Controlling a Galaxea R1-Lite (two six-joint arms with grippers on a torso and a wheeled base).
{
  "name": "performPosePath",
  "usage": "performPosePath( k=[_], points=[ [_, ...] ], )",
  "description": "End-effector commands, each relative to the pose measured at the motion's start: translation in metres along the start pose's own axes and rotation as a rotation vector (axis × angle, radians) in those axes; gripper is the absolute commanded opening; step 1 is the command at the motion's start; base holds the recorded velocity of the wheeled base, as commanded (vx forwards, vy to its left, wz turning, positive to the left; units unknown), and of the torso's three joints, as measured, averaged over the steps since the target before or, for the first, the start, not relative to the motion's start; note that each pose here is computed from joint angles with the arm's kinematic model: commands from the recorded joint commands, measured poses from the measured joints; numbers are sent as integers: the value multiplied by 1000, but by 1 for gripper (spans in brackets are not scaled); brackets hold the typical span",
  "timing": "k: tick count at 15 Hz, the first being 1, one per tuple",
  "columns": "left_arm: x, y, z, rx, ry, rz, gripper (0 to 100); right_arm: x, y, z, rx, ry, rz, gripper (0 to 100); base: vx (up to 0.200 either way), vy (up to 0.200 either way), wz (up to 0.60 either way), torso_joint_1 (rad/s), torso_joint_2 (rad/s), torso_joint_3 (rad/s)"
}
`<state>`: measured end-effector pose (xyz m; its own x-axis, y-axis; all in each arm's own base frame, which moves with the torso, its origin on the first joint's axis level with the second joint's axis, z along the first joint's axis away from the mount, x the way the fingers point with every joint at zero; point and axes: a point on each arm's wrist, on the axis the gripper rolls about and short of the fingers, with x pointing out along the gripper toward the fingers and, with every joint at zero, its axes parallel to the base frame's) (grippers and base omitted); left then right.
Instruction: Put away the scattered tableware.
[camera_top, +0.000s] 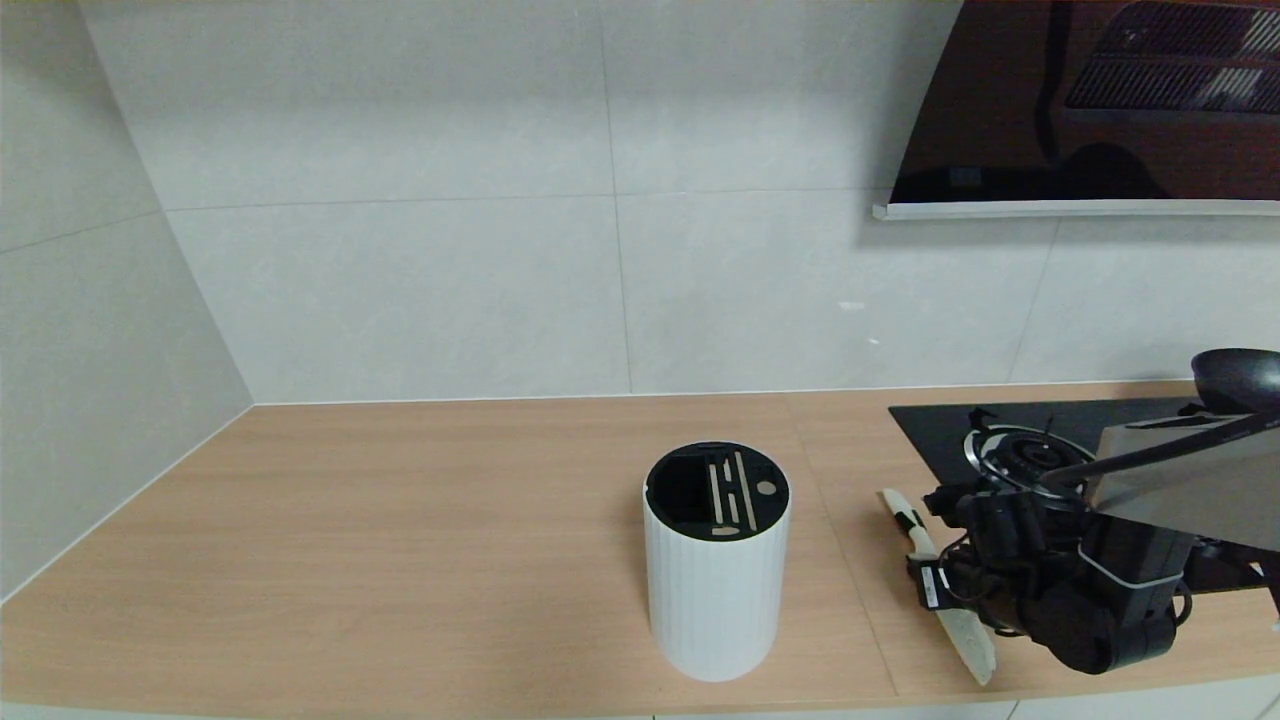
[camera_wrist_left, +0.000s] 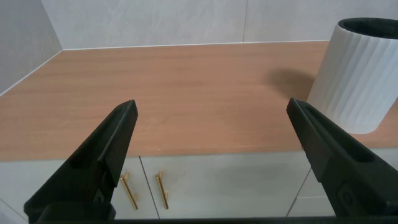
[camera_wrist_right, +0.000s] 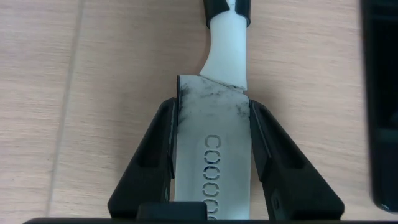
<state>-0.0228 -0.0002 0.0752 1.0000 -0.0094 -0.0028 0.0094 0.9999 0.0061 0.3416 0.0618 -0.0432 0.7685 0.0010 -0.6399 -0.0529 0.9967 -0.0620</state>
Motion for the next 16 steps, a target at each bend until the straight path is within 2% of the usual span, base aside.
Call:
performPosePath(
  k=[1,3,6,11,13,14,15,16],
  points=[
    [0,0,0,0,0,0,100,-35,-4,30,15,-102,-5,0,0,0,0,0,0,0],
    [0,0,0,0,0,0,100,-78,-6,58,23,-195,7,0,0,0,0,0,0,0],
    [0,0,0,5,2,0,100,-133,-4,88,26,-307,39,0,0,0,0,0,0,0],
    [0,0,0,58,0,-4,100,-205,9,107,6,-437,123,0,0,0,0,0,0,0],
    [-2,0,6,59,-23,-19,100,-218,11,112,5,-467,141,0,0,0,0,0,0,0],
    [-8,-2,39,61,-79,-117,100,-227,13,119,6,-494,153,0,0,0,0,0,0,0],
    [-5,-4,78,61,-63,-234,100,-234,16,131,7,-527,163,0,0,0,0,0,0,0],
    [6,-6,111,44,-36,-323,100,-246,23,141,5,-561,184,0,0,0,0,0,0,0]
  ],
)
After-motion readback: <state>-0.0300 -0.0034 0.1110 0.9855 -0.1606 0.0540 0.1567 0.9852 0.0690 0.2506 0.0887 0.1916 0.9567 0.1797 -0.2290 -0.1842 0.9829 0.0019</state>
